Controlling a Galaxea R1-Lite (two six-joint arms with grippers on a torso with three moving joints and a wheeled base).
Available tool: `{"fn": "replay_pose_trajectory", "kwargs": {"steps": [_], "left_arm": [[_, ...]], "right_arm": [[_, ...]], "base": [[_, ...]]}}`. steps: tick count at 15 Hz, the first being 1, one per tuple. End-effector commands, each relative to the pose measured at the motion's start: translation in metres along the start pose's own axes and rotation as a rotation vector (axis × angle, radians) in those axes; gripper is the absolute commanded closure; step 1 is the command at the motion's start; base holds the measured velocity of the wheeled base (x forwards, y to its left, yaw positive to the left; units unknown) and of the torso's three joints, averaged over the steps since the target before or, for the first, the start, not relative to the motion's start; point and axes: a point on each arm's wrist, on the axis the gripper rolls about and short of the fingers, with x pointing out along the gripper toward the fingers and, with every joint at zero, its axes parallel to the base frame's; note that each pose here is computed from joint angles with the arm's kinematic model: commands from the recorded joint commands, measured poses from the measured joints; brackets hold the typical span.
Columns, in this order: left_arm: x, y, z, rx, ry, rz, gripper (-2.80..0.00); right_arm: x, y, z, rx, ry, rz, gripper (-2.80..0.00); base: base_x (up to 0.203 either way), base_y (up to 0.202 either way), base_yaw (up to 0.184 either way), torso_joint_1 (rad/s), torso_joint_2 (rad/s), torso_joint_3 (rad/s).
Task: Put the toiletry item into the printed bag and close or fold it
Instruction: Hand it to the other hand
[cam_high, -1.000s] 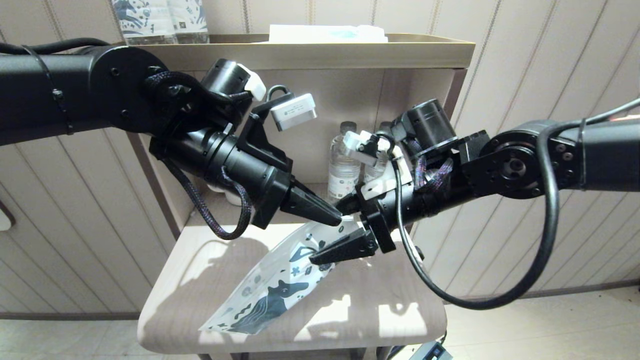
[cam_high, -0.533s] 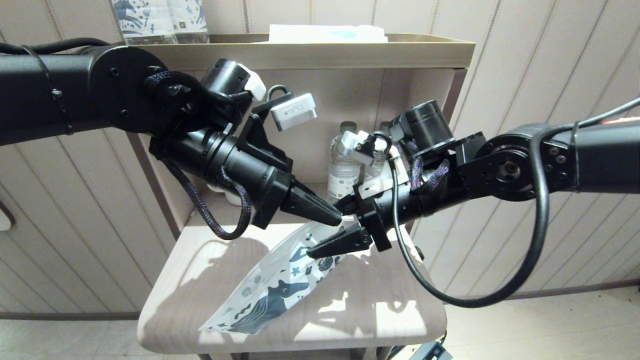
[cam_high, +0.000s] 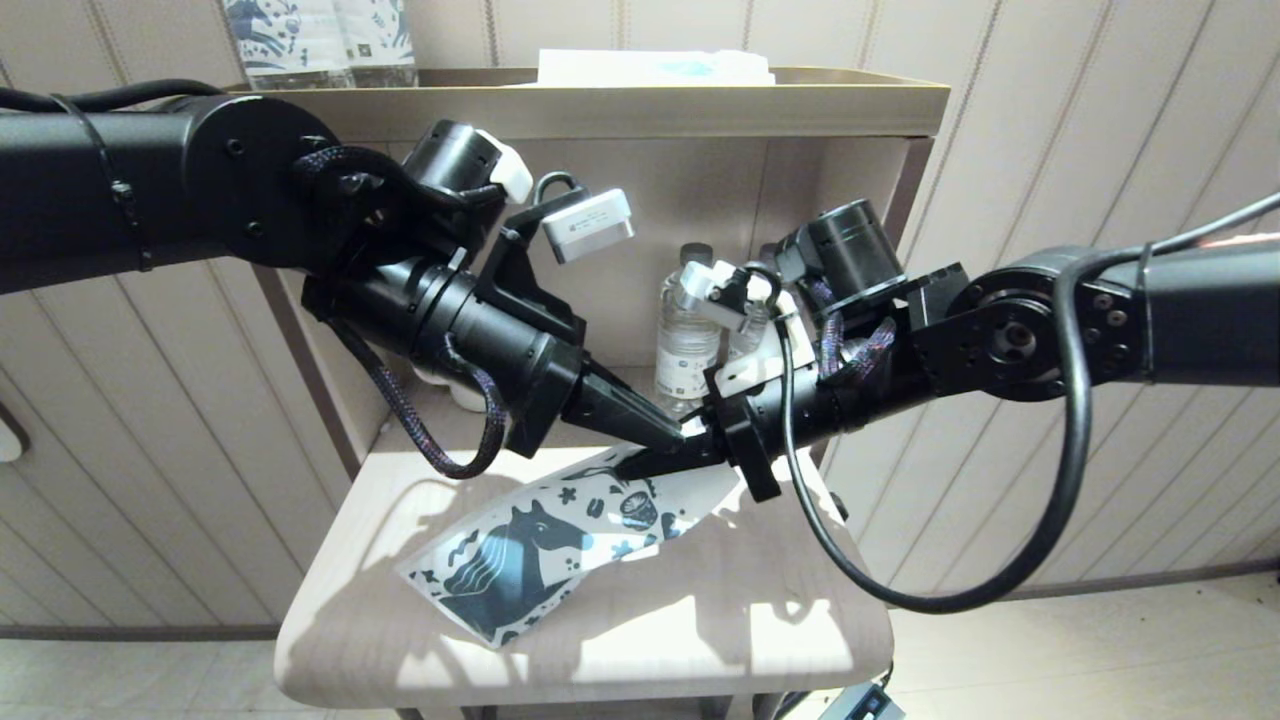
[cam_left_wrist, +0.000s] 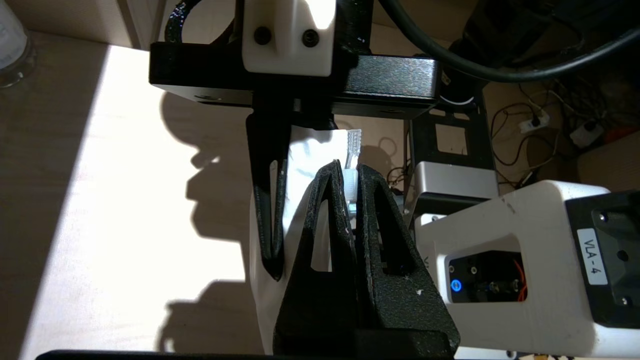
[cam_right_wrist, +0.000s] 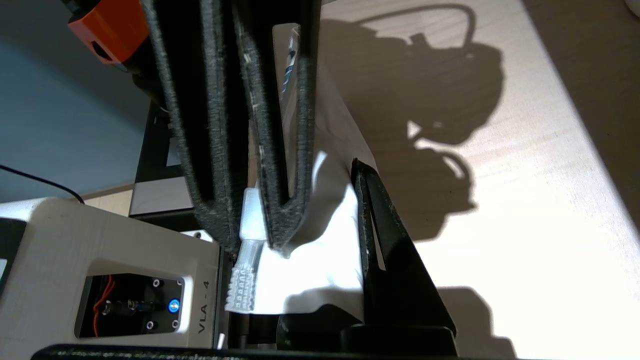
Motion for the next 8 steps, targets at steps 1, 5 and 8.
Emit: {"fn": "replay_pose_trajectory", "kwargs": {"steps": [1, 5, 8], "left_arm": [[0.0007, 0.0, -0.0015, -0.004, 0.004, -0.008, 0.0], [0.0041, 0.0031, -0.0048, -0.014, 0.012, -0.012, 0.0], [0.0066, 0.0054, -0.0087, -0.026, 0.022, -0.013, 0.0]], "right_arm": [[0.0003, 0.0001, 0.0001, -0.002, -0.001, 0.005, 0.0], [-0.001, 0.001, 0.0001, -0.002, -0.002, 0.005, 0.0], [-0.0069, 0.0028, 0.0007, -0.012, -0.014, 0.014, 0.0]], "base": [[0.0, 0.0, 0.0, 0.0, 0.0, 0.0], [0.0, 0.0, 0.0, 0.0, 0.0, 0.0], [0.0, 0.0, 0.0, 0.0, 0.0, 0.0]]}}
